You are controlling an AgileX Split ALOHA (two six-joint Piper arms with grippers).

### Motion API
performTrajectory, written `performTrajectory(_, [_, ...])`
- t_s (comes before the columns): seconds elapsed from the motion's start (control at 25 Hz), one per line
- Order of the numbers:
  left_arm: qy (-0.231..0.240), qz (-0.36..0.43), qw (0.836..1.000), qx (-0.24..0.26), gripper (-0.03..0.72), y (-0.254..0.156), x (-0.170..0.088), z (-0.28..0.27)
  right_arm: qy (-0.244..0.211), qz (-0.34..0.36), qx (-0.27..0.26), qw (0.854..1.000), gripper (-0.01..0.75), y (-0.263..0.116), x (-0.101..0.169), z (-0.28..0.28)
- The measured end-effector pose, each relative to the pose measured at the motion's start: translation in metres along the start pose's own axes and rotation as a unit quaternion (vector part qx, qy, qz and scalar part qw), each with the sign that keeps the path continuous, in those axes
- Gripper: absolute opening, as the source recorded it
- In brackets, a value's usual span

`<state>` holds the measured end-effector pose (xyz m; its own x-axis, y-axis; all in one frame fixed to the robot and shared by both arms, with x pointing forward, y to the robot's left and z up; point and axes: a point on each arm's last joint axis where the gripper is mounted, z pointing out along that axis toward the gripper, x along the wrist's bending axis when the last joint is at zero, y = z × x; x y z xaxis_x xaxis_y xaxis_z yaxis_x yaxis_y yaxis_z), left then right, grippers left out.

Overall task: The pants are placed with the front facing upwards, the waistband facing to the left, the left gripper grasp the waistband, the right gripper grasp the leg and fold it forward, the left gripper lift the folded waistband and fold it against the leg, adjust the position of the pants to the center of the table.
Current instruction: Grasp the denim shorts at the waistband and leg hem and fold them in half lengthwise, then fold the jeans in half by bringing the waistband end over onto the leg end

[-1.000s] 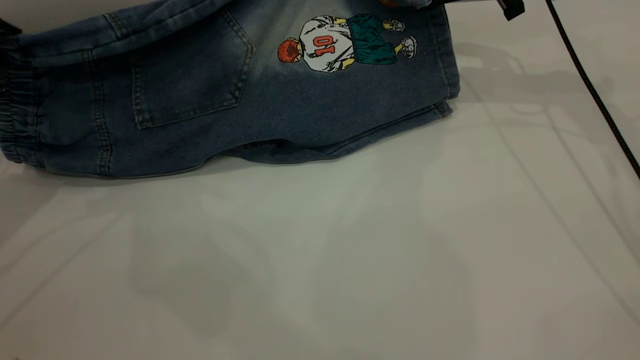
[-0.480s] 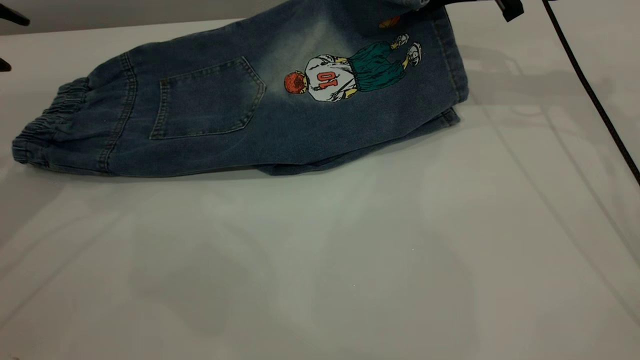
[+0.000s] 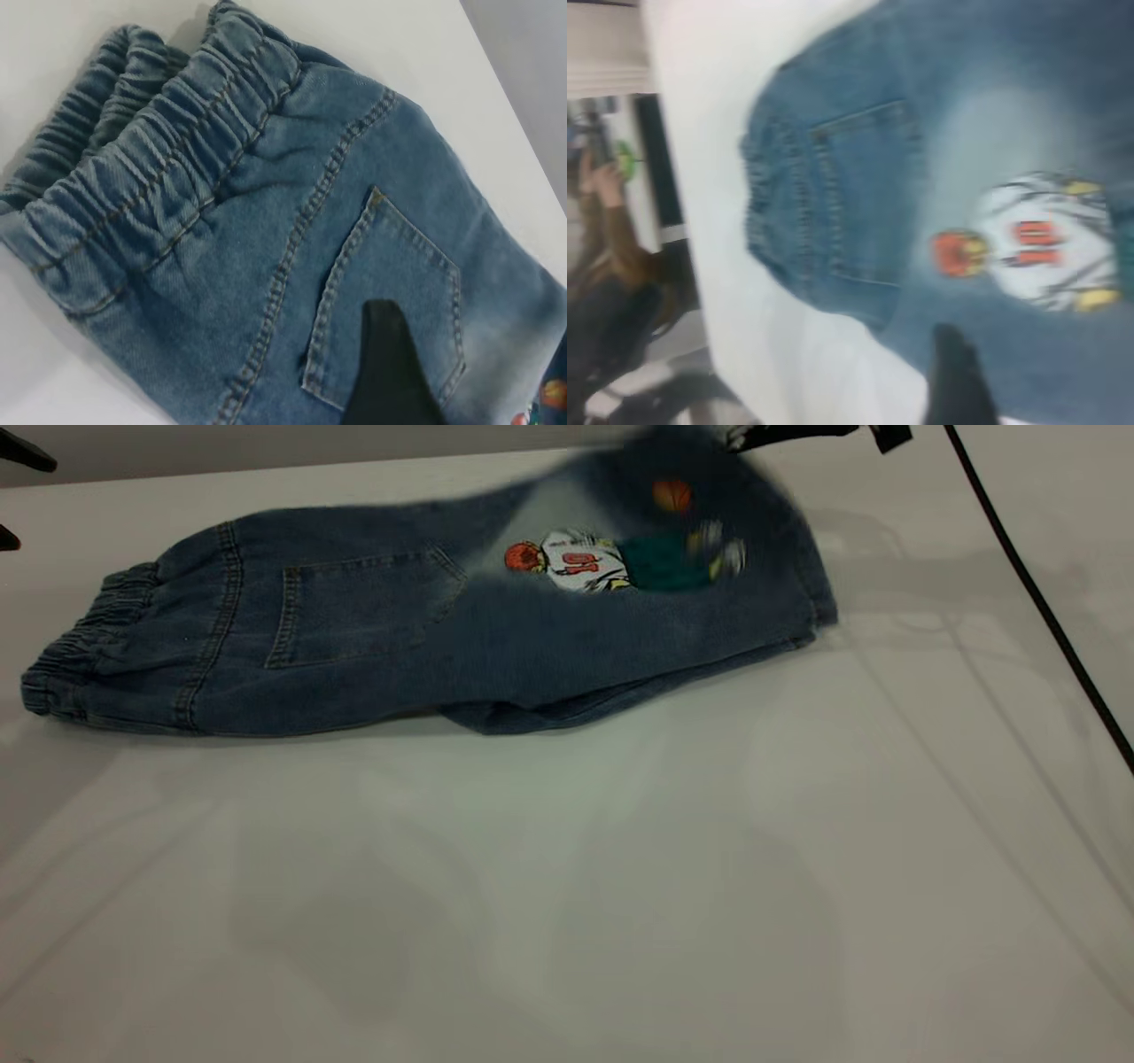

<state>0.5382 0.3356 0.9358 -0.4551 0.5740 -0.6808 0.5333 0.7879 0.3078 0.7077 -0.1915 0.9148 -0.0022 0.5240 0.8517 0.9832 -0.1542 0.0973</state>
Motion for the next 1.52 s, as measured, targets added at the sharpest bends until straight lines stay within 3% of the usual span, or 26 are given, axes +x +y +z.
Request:
performTrajectory(0.16, [-0.01,0.004,1.0,0.009,0.424,-0.002,-0.002,0.0,0.062,-0.028,-0.004,0.998,0.491,0.0,0.011,-0.001])
performTrajectory(0.4, [-0.005,0.022,1.0,0.017,0.424,-0.003,-0.001,0.0,0.141,-0.082,-0.016,0.986,0.538,0.006,0.035,-0.008])
performTrajectory(0.6, [-0.005,0.035,0.999,0.022,0.425,-0.002,0.001,-0.002,0.139,-0.123,-0.03,0.982,0.54,0.019,0.056,-0.019])
performTrajectory(1.0, [-0.008,0.01,0.999,0.05,0.425,0.015,0.028,-0.02,0.144,-0.178,-0.057,0.972,0.54,0.037,0.104,-0.041])
performTrajectory(1.2, [0.001,0.046,0.995,0.083,0.425,0.012,0.034,-0.022,0.149,-0.184,-0.031,0.971,0.54,0.025,0.118,-0.019])
performTrajectory(1.52, [0.028,0.015,0.991,0.127,0.425,0.004,0.055,-0.001,0.162,-0.207,0.023,0.965,0.54,-0.006,0.148,0.025])
